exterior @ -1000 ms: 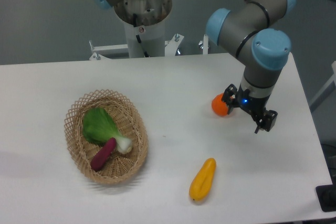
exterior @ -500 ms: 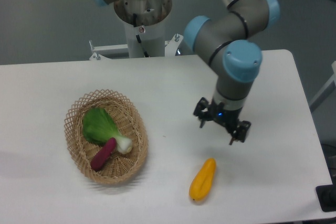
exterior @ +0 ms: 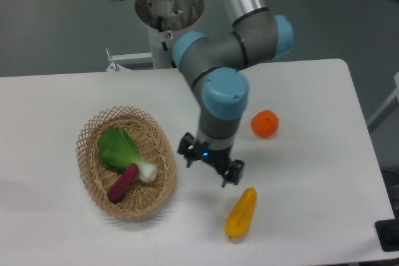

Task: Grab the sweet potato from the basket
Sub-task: 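Move the open gripper from beside the orange over the wicker basket, then lower the gripper into the basket and close on the purple sweet potato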

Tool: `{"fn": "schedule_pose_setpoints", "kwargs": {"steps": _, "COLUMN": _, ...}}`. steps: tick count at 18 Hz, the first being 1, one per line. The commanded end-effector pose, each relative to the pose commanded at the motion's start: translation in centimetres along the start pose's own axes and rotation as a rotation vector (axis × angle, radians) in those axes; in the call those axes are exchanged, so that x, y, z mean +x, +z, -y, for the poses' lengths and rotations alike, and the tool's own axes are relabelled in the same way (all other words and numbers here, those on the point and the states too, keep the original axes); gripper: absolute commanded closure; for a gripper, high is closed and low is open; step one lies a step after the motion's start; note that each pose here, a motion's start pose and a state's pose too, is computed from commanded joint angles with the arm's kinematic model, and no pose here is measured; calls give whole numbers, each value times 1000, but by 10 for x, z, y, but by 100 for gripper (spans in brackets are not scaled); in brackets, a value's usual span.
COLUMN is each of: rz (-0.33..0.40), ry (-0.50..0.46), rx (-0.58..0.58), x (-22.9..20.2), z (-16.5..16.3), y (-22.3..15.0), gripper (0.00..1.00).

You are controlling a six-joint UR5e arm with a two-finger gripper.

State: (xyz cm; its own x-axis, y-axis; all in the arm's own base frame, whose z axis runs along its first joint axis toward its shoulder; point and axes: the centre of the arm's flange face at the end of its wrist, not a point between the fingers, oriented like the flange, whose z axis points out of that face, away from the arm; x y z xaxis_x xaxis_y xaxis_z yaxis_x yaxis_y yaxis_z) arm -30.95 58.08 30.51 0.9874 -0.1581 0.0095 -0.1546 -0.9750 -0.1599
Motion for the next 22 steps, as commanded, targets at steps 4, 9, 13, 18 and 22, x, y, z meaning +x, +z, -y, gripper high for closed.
{"fn": "schedule_pose_setpoints", "kwargs": {"steps": 4, "rz": -22, "ry": 6, "rx": -17, "x": 34, "z": 18, "y": 13, "gripper": 0}}
{"fn": "schedule_pose_setpoints", "kwargs": {"steps": 9, "rz": -66, "ry": 61, "rx": -69, "x": 84, "z": 30, "y": 39, "gripper": 0}}
{"fn": "schedule_pose_setpoints", "kwargs": {"steps": 13, "rz": -84, "ry": 51, "rx": -115, "x": 100, "z": 28, "y": 64, "gripper": 0}}
{"fn": "schedule_pose_setpoints", "kwargs": {"steps": 18, "rz": -87, "ry": 37, "rx": -144, "x": 113, "z": 38, "y": 84, "gripper": 0}}
{"fn": "schedule_pose_setpoints", "kwargs": {"steps": 22, "rz": -92, "ry": 26, "rx": -158, "x": 114, "z": 42, "y": 97, "gripper": 0}}
